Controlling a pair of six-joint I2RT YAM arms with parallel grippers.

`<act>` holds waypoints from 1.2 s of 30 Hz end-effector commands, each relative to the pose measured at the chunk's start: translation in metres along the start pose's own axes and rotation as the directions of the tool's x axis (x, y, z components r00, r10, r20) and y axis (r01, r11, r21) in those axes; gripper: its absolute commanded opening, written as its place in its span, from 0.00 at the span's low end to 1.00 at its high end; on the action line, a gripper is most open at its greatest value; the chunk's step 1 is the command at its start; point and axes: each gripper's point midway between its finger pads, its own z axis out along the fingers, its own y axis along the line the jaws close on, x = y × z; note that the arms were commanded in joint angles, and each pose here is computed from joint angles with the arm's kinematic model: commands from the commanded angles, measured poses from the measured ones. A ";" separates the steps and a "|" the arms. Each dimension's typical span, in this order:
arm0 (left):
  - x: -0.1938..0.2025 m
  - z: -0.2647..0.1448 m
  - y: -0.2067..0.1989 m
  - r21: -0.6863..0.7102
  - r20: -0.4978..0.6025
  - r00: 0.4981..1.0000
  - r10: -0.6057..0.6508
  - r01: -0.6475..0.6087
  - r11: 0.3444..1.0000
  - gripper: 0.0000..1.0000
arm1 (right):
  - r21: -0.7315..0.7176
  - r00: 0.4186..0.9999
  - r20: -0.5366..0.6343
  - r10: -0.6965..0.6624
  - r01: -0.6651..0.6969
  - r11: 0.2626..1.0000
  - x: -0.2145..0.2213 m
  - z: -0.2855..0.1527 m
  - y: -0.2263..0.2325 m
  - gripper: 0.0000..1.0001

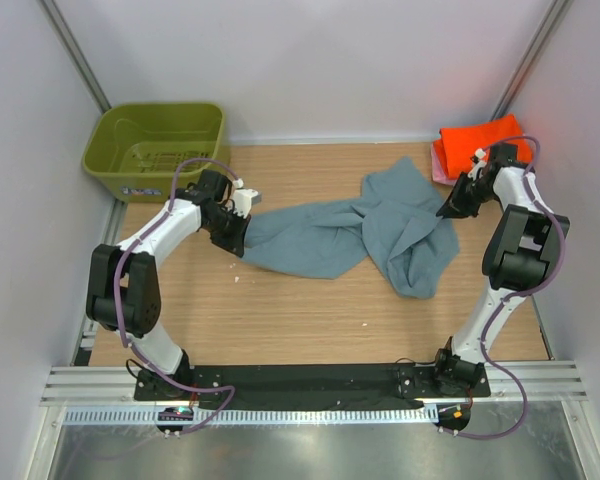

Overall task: Fold and stack the t-shirts
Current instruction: Flatten the tshirt out

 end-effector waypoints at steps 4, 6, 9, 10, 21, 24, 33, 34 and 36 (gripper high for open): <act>-0.011 -0.006 0.004 -0.010 0.033 0.999 -0.010 0.010 1.000 0.04 | -0.033 0.999 0.045 -0.018 0.019 0.999 -0.011 -0.014 0.013 0.25; -0.011 -0.005 0.003 -0.004 0.031 0.999 -0.011 0.011 1.000 0.04 | -0.025 0.999 0.035 -0.013 0.013 1.000 -0.004 -0.013 0.011 0.37; -0.012 -0.006 0.004 -0.006 0.039 0.999 -0.011 0.011 1.000 0.04 | -0.021 0.999 0.033 -0.007 0.007 1.000 0.000 -0.015 0.009 0.42; -0.012 -0.006 0.003 -0.005 0.037 0.999 -0.010 0.011 1.000 0.04 | -0.023 0.999 0.032 -0.006 0.007 1.000 0.001 -0.016 0.010 0.42; -0.011 -0.007 0.001 -0.004 0.047 0.999 -0.010 0.010 1.000 0.04 | -0.035 0.999 0.036 -0.005 0.006 0.999 0.008 -0.025 0.014 0.27; -0.010 -0.006 0.000 0.001 0.046 0.999 -0.009 0.009 1.000 0.04 | -0.036 0.999 0.039 -0.004 0.006 0.999 0.008 -0.027 0.015 0.28; -0.014 -0.004 -0.004 0.008 0.053 0.999 -0.001 0.000 1.000 0.04 | -0.029 0.999 0.045 0.012 -0.011 1.000 0.014 -0.034 0.011 0.30; -0.014 -0.004 -0.004 0.009 0.053 0.999 -0.001 0.001 1.000 0.04 | -0.033 0.999 0.046 0.013 -0.011 0.999 0.014 -0.034 0.010 0.27; -0.014 -0.004 -0.005 0.011 0.054 0.999 -0.001 0.000 1.000 0.04 | -0.042 0.999 0.050 0.010 -0.008 0.999 0.014 -0.034 0.011 0.20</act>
